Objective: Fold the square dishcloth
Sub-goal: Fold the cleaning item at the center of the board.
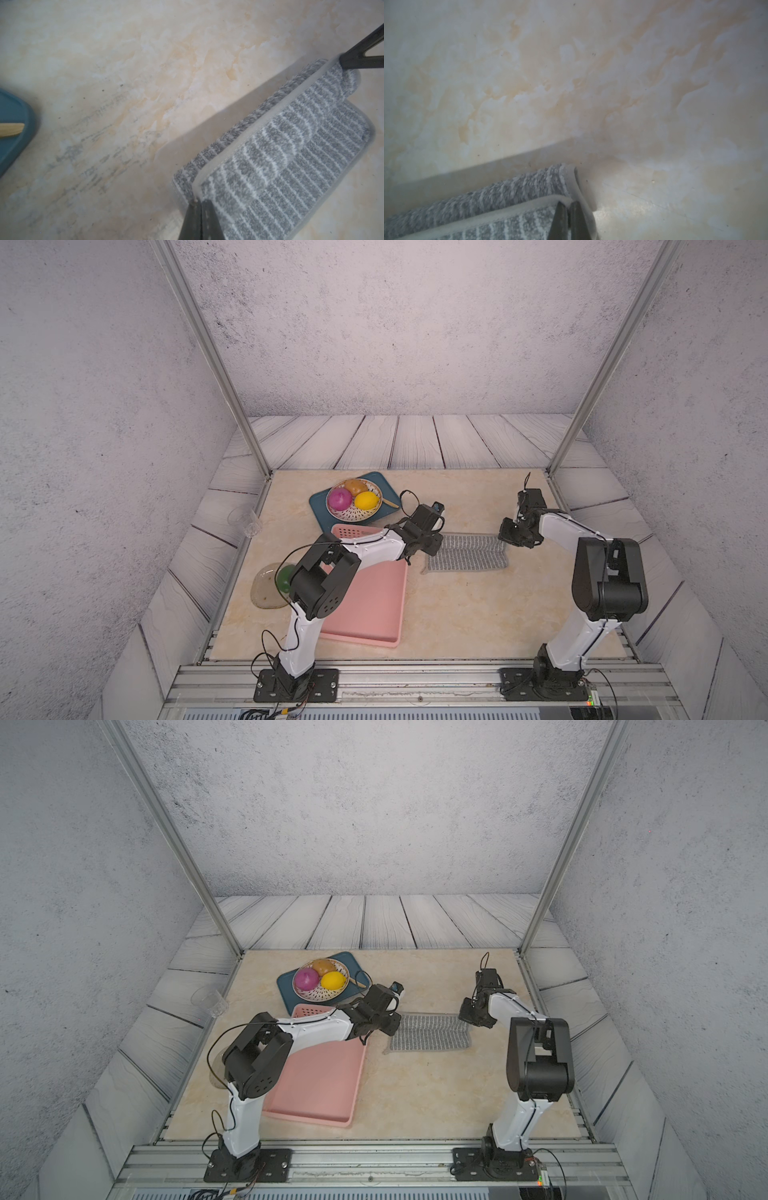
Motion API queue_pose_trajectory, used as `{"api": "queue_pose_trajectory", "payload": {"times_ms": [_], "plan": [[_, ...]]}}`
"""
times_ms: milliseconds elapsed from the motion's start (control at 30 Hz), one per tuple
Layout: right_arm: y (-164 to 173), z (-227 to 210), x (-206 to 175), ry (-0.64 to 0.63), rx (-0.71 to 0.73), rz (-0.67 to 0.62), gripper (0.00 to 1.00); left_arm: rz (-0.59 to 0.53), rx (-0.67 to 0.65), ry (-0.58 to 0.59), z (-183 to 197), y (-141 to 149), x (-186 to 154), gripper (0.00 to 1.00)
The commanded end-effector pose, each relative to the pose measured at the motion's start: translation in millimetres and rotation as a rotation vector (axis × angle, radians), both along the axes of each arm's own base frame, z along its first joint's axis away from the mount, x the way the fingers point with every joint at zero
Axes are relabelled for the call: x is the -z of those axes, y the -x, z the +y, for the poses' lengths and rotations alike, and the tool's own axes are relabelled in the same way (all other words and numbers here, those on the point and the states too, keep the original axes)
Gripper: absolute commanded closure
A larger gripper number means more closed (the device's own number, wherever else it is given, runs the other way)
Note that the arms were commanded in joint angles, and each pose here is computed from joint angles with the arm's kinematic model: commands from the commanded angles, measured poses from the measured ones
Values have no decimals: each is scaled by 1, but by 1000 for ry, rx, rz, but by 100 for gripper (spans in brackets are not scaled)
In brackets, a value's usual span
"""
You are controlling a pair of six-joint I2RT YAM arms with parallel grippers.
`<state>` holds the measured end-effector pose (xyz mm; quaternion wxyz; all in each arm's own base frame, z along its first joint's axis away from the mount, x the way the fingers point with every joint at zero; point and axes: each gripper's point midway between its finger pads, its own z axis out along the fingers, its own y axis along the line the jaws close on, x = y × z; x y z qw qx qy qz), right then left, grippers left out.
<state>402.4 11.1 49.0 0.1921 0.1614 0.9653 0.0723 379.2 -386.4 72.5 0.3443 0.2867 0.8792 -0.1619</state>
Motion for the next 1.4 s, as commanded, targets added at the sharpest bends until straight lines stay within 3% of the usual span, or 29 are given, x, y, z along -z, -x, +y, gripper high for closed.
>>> {"api": "queue_pose_trajectory", "payload": {"times_ms": [0,267,367,433,1000,1367], "plan": [[3,1,-9,-14,14,-24,98,-29,-10,20,1,2,-16,99],[7,4,-15,-28,15,-31,97,-38,-11,28,3,8,-18,97],[11,4,-13,-35,19,-24,94,-29,-3,28,3,13,-15,81],[15,4,-11,-38,26,-16,93,-22,5,30,3,17,-13,76],[57,7,-2,-80,92,35,78,42,57,12,9,61,-5,76],[95,3,-13,-78,163,57,74,9,79,16,15,91,-29,72]]}}
